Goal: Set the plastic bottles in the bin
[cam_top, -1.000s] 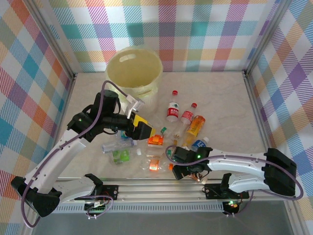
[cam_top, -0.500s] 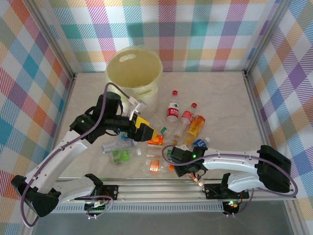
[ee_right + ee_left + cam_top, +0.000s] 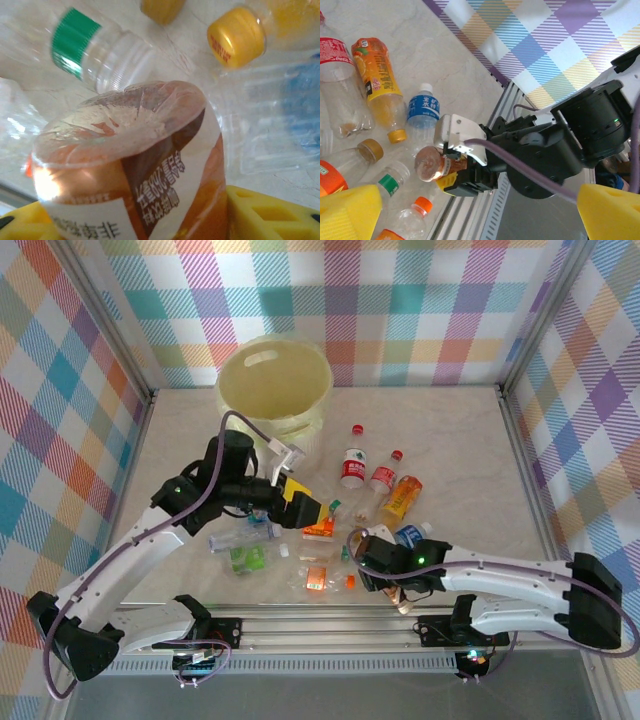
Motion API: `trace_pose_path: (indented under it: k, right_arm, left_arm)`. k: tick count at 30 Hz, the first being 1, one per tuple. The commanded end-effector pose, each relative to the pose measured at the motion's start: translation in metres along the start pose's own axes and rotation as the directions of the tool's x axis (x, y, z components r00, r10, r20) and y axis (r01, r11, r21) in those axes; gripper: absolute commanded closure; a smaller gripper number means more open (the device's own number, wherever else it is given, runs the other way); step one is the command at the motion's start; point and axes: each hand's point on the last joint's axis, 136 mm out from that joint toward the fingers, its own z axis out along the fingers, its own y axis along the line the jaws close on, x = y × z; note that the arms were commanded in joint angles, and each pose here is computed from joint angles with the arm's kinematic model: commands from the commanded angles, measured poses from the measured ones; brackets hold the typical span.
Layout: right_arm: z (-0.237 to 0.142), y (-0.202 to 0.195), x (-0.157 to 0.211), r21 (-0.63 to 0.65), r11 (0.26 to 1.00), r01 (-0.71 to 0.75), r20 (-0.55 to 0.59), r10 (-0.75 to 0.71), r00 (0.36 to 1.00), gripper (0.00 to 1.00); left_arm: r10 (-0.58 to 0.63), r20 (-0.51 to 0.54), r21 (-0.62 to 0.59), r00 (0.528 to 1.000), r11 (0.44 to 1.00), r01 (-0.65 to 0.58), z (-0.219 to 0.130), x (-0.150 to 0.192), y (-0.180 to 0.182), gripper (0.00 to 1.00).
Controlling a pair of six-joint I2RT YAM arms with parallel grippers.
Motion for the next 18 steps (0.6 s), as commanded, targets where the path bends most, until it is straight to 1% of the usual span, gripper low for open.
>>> trace_pose_path:
  k: [1, 3, 6, 8, 10, 12, 16, 18]
  right_arm:
    - [-0.02, 0.014, -0.026, -0.127, 0.989, -0.077, 0.07, 0.086, 0.994, 0.45]
    - [-0.033, 0.02, -0.04, -0.206, 0.971, -0.119, 0.103, 0.142, 0.985, 0.45]
    - [-0.05, 0.022, -0.059, -0.283, 0.946, -0.158, 0.14, 0.204, 0.969, 0.46]
    - [-0.058, 0.02, -0.069, -0.326, 0.924, -0.2, 0.146, 0.258, 0.955, 0.46]
    - [-0.064, 0.01, -0.081, -0.35, 0.895, -0.279, 0.144, 0.345, 0.928, 0.47]
    - [-0.07, 0.007, -0.092, -0.389, 0.862, -0.326, 0.146, 0.407, 0.902, 0.48]
    - [-0.093, 0.008, -0.12, -0.488, 0.798, -0.354, 0.194, 0.494, 0.847, 0.48]
    - [-0.106, 0.008, -0.132, -0.525, 0.775, -0.351, 0.218, 0.521, 0.825, 0.48]
  left_arm:
    - [0.01, 0.085, 0.025, 0.996, 1.0, -0.012, 0.003, -0.012, -0.01, 0.0]
    - [0.011, 0.107, 0.023, 0.994, 1.0, -0.014, 0.006, -0.013, -0.012, 0.0]
    - [0.015, 0.153, 0.032, 0.988, 0.999, -0.02, 0.009, -0.015, -0.018, 0.0]
    - [0.011, 0.182, 0.042, 0.983, 0.999, -0.019, 0.012, -0.016, -0.02, 0.0]
    - [0.006, 0.192, 0.049, 0.981, 0.999, -0.016, 0.016, -0.012, -0.021, 0.0]
    - [-0.006, 0.202, 0.045, 0.979, 0.999, -0.003, 0.02, -0.01, -0.02, 0.0]
    - [-0.042, 0.234, 0.047, 0.971, 0.998, 0.032, 0.029, -0.007, -0.017, 0.0]
    - [-0.032, 0.264, 0.047, 0.964, 0.999, 0.02, 0.033, -0.007, -0.017, 0.0]
